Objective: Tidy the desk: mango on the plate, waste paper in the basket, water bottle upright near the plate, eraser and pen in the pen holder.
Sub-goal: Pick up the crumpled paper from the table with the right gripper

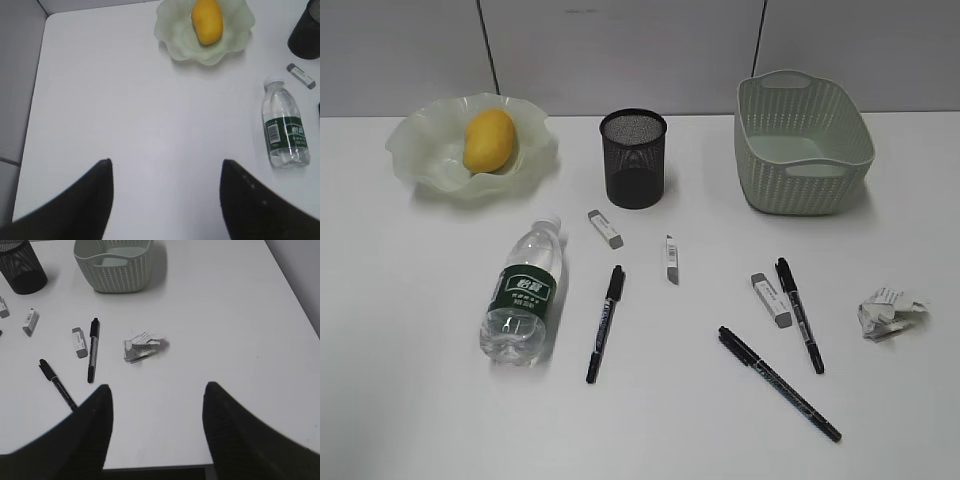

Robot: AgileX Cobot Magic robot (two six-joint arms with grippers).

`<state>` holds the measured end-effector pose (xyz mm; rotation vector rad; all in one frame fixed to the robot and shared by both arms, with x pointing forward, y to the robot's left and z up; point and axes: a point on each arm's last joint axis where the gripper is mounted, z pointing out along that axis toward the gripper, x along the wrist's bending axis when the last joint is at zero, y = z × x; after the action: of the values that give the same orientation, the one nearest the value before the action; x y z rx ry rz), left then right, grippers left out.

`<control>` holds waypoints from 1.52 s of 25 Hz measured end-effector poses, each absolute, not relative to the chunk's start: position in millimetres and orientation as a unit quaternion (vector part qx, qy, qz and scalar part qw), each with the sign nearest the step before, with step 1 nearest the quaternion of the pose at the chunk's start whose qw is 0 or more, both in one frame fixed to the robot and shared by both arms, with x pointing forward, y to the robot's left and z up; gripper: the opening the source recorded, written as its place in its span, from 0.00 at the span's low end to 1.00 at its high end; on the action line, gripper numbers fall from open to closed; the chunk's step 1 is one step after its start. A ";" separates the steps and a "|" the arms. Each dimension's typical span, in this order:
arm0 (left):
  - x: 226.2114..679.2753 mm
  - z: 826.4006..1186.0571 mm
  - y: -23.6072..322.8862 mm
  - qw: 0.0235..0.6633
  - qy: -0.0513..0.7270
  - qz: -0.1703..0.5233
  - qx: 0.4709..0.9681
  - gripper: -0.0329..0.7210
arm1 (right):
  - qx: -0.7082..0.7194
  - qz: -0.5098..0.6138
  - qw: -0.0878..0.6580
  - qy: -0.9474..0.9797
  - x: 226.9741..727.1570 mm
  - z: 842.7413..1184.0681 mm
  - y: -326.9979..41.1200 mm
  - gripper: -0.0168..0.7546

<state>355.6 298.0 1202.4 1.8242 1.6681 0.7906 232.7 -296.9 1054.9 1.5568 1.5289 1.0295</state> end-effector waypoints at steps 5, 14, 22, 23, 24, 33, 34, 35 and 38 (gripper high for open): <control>318.1 1180.7 300.2 0.279 0.616 0.300 0.673 0.72 | 0.603 0.399 0.356 0.592 232.7 1054.9 -296.9 0.62; 262.4 1131.7 298.6 0.319 0.606 0.298 0.665 0.72 | 0.603 0.399 0.356 0.592 232.7 1054.9 -296.9 0.62; 244.6 1088.0 299.6 0.316 0.607 0.294 0.667 0.72 | 0.603 0.399 0.356 0.592 232.7 1054.9 -296.9 0.62; 242.8 1082.4 299.6 0.316 0.607 0.293 0.667 0.72 | 0.603 0.399 0.356 0.592 232.7 1054.9 -296.9 0.62; 240.3 1078.2 299.7 0.319 0.606 0.295 0.666 0.72 | 0.603 0.399 0.356 0.592 232.7 1054.9 -296.9 0.62; 222.5 1061.8 297.0 0.390 0.576 0.331 0.638 0.72 | 0.603 0.399 0.356 0.592 232.7 1054.9 -296.9 0.62; 223.9 1061.3 297.0 0.394 0.574 0.336 0.634 0.72 | 0.603 0.399 0.356 0.592 232.7 1054.9 -296.9 0.62; 226.1 1060.8 296.9 0.400 0.571 0.341 0.631 0.71 | 0.603 0.399 0.356 0.592 232.7 1054.9 -296.9 0.62; 228.8 1058.3 296.5 0.404 0.571 0.341 0.628 0.71 | 0.603 0.399 0.356 0.592 232.7 1054.9 -296.9 0.62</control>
<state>228.8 296.5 1058.3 1.5853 1.4423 0.8622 232.7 -296.9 1054.9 1.5568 1.5289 1.0295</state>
